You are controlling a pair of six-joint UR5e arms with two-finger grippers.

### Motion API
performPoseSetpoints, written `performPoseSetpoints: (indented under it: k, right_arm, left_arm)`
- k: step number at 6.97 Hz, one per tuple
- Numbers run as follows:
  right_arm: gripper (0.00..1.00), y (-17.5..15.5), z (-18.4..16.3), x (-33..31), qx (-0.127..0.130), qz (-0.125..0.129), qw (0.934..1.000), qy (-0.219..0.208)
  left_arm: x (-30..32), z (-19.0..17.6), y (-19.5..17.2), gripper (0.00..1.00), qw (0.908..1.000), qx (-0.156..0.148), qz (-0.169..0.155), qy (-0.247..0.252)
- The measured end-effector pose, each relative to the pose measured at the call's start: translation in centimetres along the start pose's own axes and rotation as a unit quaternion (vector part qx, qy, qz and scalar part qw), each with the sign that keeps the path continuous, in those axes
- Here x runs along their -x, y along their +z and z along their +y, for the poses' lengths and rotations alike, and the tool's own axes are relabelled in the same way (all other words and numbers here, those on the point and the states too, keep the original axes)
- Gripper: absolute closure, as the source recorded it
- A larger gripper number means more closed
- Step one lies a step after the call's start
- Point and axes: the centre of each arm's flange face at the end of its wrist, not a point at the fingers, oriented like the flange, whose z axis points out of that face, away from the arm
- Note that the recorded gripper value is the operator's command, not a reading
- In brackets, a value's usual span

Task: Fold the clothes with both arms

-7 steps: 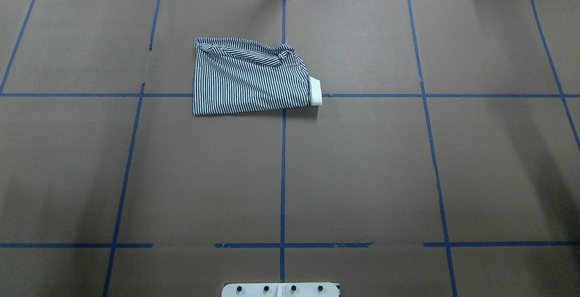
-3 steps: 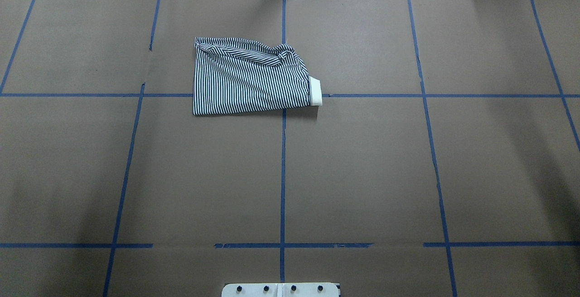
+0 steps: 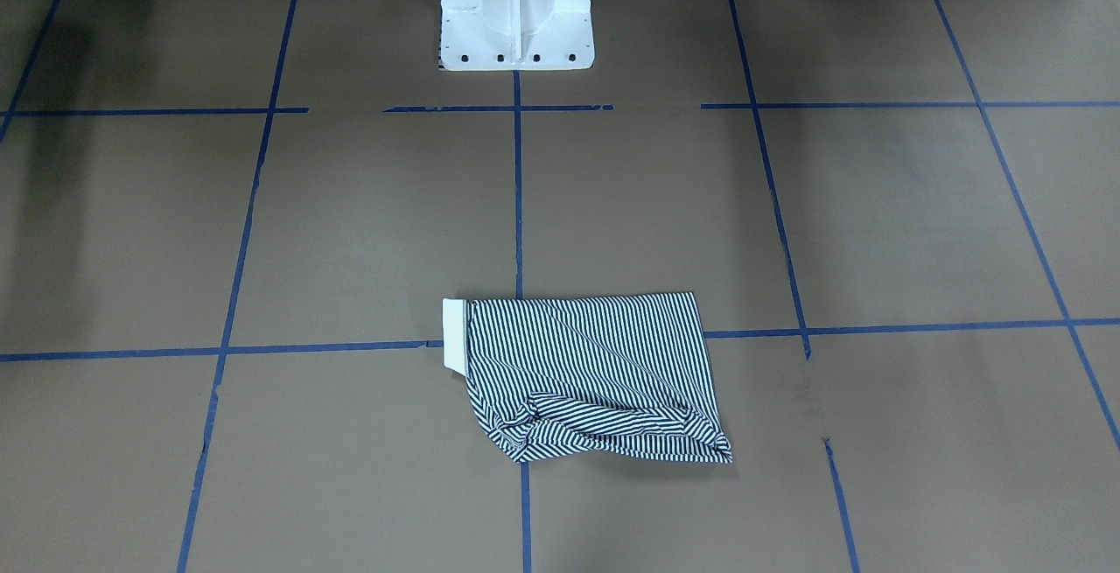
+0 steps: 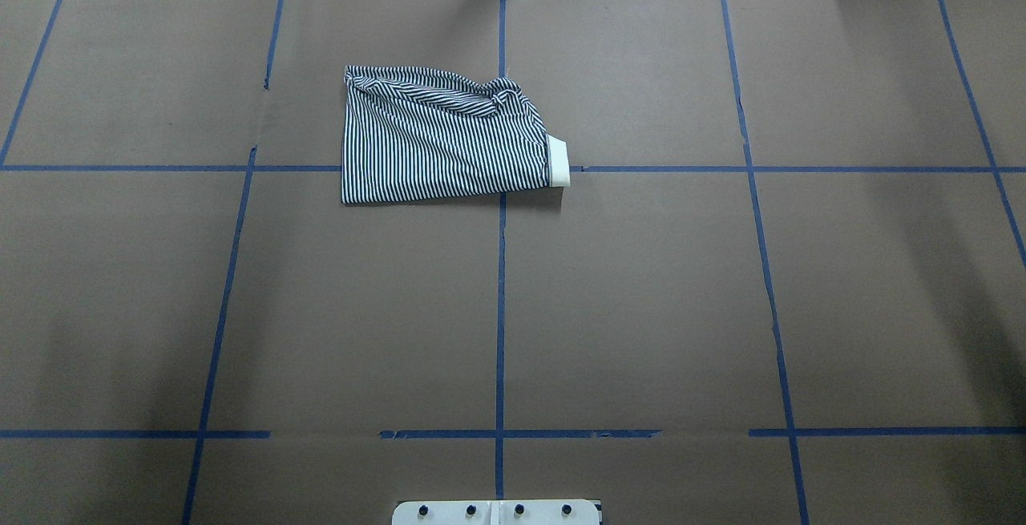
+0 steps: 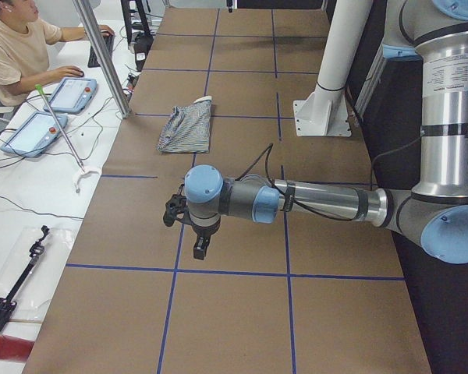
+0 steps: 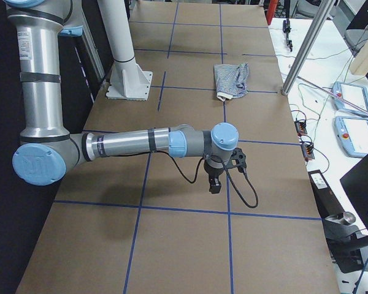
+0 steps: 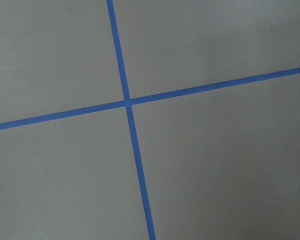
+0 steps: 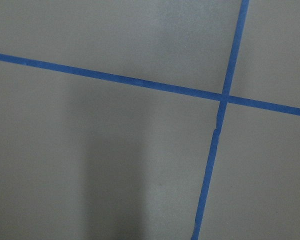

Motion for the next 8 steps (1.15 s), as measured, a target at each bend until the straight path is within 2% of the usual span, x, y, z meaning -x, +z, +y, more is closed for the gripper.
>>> performPoseSetpoints:
  k: [4,8]
  right_arm:
    - [0.0,0.2,0.8,-0.9,0.002,-0.001,0.9999,0.014]
    - [0.0,-0.3,0.4,-1.2,-0.003,0.001,0.9999,0.013]
  left_arm:
    - [-3.9,-0.8,-3.4,0.0,0.9982,-0.04,0.006,0.044]
    - [-4.5,0.0,-3.7,0.0,0.9977,-0.043,0.02,0.049]
